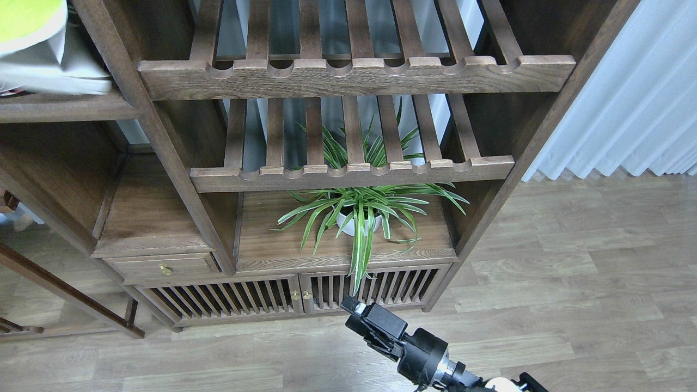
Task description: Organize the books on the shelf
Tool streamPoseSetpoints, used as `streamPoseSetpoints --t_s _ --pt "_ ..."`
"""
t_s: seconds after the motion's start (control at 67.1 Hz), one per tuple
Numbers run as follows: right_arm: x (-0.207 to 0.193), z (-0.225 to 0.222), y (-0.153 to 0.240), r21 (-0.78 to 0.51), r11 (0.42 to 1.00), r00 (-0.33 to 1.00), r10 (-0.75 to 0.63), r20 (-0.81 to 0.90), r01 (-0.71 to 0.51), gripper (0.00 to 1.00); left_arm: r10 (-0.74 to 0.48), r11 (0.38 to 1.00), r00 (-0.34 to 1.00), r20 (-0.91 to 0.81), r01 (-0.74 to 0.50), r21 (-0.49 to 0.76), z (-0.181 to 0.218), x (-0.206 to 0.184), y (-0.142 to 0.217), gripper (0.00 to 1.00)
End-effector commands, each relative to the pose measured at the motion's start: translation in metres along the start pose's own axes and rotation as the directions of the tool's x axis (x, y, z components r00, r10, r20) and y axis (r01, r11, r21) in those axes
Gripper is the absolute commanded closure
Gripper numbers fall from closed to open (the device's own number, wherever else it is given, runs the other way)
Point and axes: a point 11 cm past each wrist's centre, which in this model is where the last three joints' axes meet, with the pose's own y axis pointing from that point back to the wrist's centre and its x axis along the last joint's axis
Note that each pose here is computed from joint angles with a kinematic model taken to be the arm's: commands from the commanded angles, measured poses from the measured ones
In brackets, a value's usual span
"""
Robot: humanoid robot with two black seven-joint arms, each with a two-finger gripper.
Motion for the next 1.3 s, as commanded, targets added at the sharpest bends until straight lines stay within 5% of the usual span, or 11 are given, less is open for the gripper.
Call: streamPoseSetpoints --t_s 0.0,0.849,1.281 --pt "0.0 0.0 -0.001 -0.001 1.0 1.0 -0.001 -0.003 0.001 0.01 -0.003 1.0 1.0 0.002 0.003 0.0 0.001 -0.001 0.0 0.01" --pt "0.002 0.001 0.002 0.002 1.0 1.0 0.006 0.005 -0.006 0.01 -0.012 0.972 0.988 0.151 -0.024 0.234 -0.061 -0.004 -0.005 0.01" --pt "0.003 0.001 0.002 0.003 1.0 1.0 0.007 0.008 -0.007 0.01 -0.061 0.956 0.93 0.363 -0.05 0.289 -0.025 -0.039 0.028 0.01"
